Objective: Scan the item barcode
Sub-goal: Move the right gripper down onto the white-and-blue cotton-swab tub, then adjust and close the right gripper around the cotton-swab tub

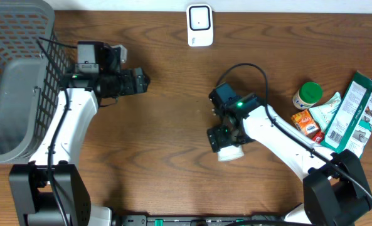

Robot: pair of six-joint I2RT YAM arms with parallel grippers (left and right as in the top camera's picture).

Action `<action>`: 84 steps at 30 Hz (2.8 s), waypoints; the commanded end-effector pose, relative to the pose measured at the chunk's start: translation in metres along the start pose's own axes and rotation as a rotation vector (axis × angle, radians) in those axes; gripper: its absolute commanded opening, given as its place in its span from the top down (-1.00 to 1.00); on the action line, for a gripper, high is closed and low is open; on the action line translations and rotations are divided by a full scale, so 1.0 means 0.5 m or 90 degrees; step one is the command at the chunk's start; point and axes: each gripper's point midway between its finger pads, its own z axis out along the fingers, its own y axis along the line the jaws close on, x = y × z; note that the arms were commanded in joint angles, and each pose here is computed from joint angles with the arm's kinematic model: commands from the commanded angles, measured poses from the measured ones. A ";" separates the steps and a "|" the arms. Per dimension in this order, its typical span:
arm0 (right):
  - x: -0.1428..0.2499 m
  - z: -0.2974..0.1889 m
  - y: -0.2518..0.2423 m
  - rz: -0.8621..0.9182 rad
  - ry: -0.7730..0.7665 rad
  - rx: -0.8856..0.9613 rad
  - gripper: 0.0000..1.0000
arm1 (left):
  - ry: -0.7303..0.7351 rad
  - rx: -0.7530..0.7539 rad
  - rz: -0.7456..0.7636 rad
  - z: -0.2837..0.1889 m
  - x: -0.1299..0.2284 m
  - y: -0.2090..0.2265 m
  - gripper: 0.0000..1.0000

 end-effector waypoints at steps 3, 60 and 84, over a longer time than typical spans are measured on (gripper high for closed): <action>0.002 -0.006 0.036 -0.058 -0.003 -0.057 -0.78 | 0.038 0.023 0.032 0.027 0.033 -0.035 -0.96; 0.005 -0.005 0.205 0.024 -0.015 -0.228 -0.99 | 0.108 0.000 0.113 0.046 0.100 -0.081 -0.96; -0.005 0.004 0.089 0.082 -0.001 -0.152 -0.86 | 0.098 0.002 0.114 0.047 0.092 -0.083 -0.96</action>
